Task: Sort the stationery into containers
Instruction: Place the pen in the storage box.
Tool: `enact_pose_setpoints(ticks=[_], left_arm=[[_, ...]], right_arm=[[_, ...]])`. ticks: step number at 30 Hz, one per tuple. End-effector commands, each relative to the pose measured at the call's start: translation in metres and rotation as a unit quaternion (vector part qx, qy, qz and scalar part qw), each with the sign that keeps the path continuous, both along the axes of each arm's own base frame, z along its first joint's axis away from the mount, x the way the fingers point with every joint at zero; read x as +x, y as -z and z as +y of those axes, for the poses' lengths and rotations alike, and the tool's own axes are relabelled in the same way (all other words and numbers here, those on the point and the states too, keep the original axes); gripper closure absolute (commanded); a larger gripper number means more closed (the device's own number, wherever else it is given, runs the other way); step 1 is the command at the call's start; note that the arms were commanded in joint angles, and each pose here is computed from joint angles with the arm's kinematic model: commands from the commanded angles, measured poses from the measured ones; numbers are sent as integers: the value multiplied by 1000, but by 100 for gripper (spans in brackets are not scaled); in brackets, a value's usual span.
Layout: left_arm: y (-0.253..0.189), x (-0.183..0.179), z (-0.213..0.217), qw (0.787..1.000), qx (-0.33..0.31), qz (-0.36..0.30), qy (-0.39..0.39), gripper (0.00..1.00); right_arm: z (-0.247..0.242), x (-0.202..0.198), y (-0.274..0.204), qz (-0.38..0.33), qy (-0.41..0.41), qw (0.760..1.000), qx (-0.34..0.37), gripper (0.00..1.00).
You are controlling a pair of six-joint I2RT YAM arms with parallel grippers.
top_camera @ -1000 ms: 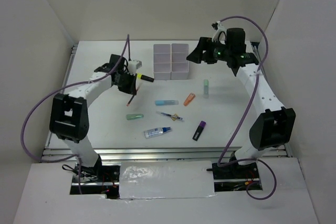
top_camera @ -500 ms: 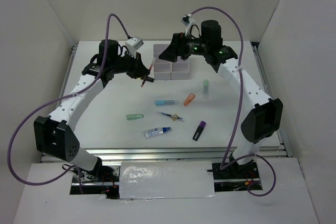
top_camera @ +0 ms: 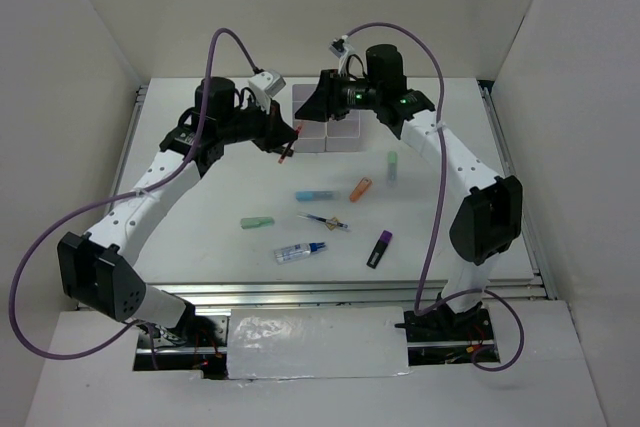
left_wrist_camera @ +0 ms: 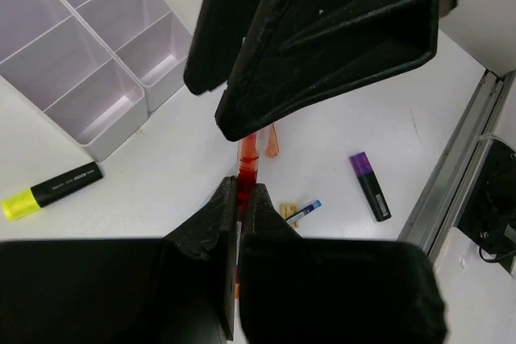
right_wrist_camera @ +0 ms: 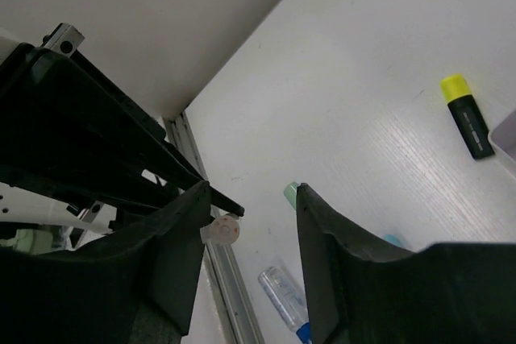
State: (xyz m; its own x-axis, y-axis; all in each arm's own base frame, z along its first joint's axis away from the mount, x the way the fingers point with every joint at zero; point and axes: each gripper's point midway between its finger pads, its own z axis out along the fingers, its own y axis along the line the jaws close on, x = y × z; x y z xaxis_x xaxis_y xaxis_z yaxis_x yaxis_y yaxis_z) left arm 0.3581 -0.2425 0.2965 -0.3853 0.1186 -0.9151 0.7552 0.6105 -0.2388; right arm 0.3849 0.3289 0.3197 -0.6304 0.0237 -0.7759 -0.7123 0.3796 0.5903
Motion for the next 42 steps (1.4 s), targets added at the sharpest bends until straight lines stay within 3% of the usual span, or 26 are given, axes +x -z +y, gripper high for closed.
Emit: enact_pose_setpoints(ticks=[1,5,6,7,8,9,10,11,16,19,24,31,42], left_arm=[[-25,1,-1,999,-20,-41,-9,100],[-21,4,0,999,-17,-37,-14,100],[-22,5,0,999,-18,-36,-15,96],[-19,6,0,999,-17,-31,-18,89],[-18,10,3,999,-14,-29,-31,62],[-15,13,5,999,-12,-21,-45,50],[-13,15,7,998,-9,-16,-56,11],[-10,20,13,997,0,-15,-75,3],[1,37,39,990,45,-8,-135,1],[10,47,56,983,67,2,-171,1],[24,55,75,973,91,16,-213,1],[43,66,105,943,124,38,-306,1],[63,59,101,949,141,46,-277,1]], right_arm=[[6,-3,-30,-34,-24,999,35,51],[4,-4,-31,-34,-28,998,39,75],[4,-3,-32,-35,-25,998,39,90],[1,0,-33,-37,-19,998,39,96],[-1,3,-34,-40,-13,998,39,100],[-4,7,-36,-45,-5,998,38,100],[-10,15,-40,-57,13,998,32,100],[-15,23,-40,-64,30,997,25,100],[-63,89,-58,-162,159,973,-40,100],[-96,133,-66,-240,266,928,-102,100],[-112,178,-57,-286,319,890,-155,100],[-118,204,-30,-294,321,881,-183,100],[-128,226,4,-288,329,874,-212,100]])
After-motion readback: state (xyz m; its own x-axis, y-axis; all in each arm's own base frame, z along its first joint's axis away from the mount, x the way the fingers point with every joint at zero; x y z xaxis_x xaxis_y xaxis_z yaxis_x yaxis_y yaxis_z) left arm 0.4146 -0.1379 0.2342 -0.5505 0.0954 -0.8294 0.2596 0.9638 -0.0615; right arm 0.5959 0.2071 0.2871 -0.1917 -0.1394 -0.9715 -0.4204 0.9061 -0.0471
